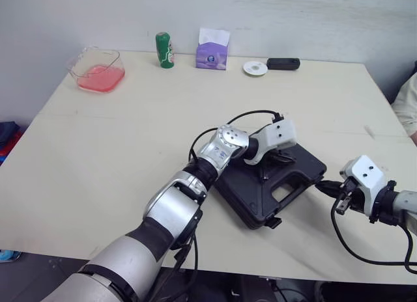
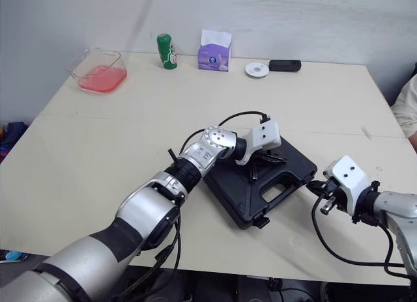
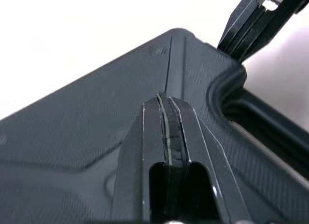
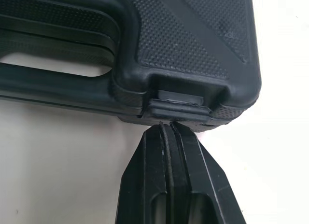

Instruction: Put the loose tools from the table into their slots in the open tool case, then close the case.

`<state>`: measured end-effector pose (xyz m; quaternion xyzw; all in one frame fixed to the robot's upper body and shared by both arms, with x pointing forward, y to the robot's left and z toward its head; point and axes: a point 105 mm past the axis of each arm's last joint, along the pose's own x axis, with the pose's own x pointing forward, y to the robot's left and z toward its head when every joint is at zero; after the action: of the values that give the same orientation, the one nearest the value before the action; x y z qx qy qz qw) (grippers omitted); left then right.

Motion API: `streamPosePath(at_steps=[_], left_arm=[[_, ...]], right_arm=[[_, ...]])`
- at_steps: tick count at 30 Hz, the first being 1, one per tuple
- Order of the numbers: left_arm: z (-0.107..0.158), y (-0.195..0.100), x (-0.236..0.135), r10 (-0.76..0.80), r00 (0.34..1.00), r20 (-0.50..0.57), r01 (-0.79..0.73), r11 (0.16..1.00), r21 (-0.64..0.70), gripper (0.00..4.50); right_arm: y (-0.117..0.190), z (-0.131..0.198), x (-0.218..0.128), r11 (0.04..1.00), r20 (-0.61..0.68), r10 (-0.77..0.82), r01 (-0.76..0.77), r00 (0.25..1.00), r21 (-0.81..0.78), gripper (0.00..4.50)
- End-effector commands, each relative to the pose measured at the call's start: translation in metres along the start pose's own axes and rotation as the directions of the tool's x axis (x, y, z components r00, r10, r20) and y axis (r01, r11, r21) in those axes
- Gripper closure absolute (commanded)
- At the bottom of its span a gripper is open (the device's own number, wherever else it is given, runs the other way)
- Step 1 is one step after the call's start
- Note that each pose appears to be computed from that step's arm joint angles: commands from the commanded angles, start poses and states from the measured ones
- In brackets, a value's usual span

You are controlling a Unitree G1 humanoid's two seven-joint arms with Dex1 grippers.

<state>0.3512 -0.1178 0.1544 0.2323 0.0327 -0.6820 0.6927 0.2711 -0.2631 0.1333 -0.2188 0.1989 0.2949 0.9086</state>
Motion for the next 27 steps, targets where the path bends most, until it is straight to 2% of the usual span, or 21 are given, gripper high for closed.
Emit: streamPosePath(at_steps=[1,9,27], left_arm=[[-0.025,-0.021,0.014,-0.083,0.990,-0.113,0.084,0.996,0.009,4.50],[-0.040,-0.029,0.014,-0.114,0.980,-0.162,0.123,0.991,0.048,4.50],[-0.042,-0.032,0.016,-0.121,0.979,-0.164,0.133,0.989,0.060,4.50]], right_arm=[[-0.002,0.020,-0.002,0.999,0.061,-0.022,0.025,0.998,-0.049,4.41],[-0.001,0.035,-0.004,0.998,0.100,-0.011,0.018,0.995,-0.064,4.41],[0.006,0.045,0.001,0.997,0.121,0.020,-0.011,0.992,-0.078,4.41]])
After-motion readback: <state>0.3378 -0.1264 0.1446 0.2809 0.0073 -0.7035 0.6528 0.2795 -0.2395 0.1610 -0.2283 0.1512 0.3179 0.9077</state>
